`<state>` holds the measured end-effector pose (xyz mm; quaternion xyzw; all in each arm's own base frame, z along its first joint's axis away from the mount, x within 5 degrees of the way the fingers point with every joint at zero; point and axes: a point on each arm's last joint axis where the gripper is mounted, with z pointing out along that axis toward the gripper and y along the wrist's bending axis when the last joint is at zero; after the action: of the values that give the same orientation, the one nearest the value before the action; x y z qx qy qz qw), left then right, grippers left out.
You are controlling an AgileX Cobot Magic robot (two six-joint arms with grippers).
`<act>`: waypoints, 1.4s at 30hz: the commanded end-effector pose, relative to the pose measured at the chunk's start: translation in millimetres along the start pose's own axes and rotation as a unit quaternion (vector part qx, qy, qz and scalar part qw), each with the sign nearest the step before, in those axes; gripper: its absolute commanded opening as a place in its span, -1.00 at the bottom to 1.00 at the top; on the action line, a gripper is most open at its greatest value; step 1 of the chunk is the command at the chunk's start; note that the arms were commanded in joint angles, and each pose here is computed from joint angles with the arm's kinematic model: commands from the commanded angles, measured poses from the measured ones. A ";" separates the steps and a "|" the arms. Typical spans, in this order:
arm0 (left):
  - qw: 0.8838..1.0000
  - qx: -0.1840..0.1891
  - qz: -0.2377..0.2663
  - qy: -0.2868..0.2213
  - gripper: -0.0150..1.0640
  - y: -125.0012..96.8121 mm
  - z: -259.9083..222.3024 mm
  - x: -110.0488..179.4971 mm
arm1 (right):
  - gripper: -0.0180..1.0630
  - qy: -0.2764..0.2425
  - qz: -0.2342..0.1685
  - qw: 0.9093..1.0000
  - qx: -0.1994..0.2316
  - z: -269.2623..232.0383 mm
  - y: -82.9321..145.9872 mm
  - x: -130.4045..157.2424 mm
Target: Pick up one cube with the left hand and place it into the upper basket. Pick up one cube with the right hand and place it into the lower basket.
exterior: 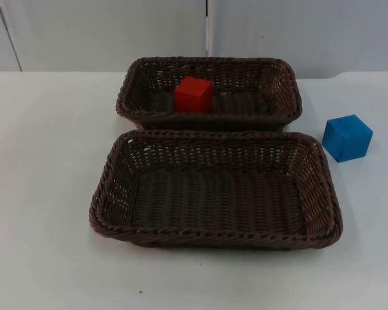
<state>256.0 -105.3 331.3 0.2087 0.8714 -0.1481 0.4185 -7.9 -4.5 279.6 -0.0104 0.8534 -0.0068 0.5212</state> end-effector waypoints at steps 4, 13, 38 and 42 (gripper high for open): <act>1.000 -0.010 -0.004 -0.002 0.78 -1.8 -12.5 26.4 | 0.98 0.000 -0.004 1.000 0.002 0.3 0.1 -0.8; 1.000 -0.012 -0.018 -0.004 0.78 -8.1 -36.8 63.6 | 0.98 0.000 -0.004 1.000 0.002 0.3 0.1 -0.8; 1.000 -0.006 0.008 -0.013 0.78 -17.8 -76.4 71.8 | 0.98 -0.002 0.008 1.000 -0.020 -0.2 4.1 -1.4; 1.000 -0.005 0.008 -0.011 0.78 -17.9 -76.4 72.1 | 0.98 -0.011 0.009 1.000 -0.023 -3.5 4.4 -4.4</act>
<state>157.0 -71.2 323.1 0.2135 0.8635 -0.1429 0.4339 -8.6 -0.4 282.0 -0.0118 0.8523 0.0187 0.5226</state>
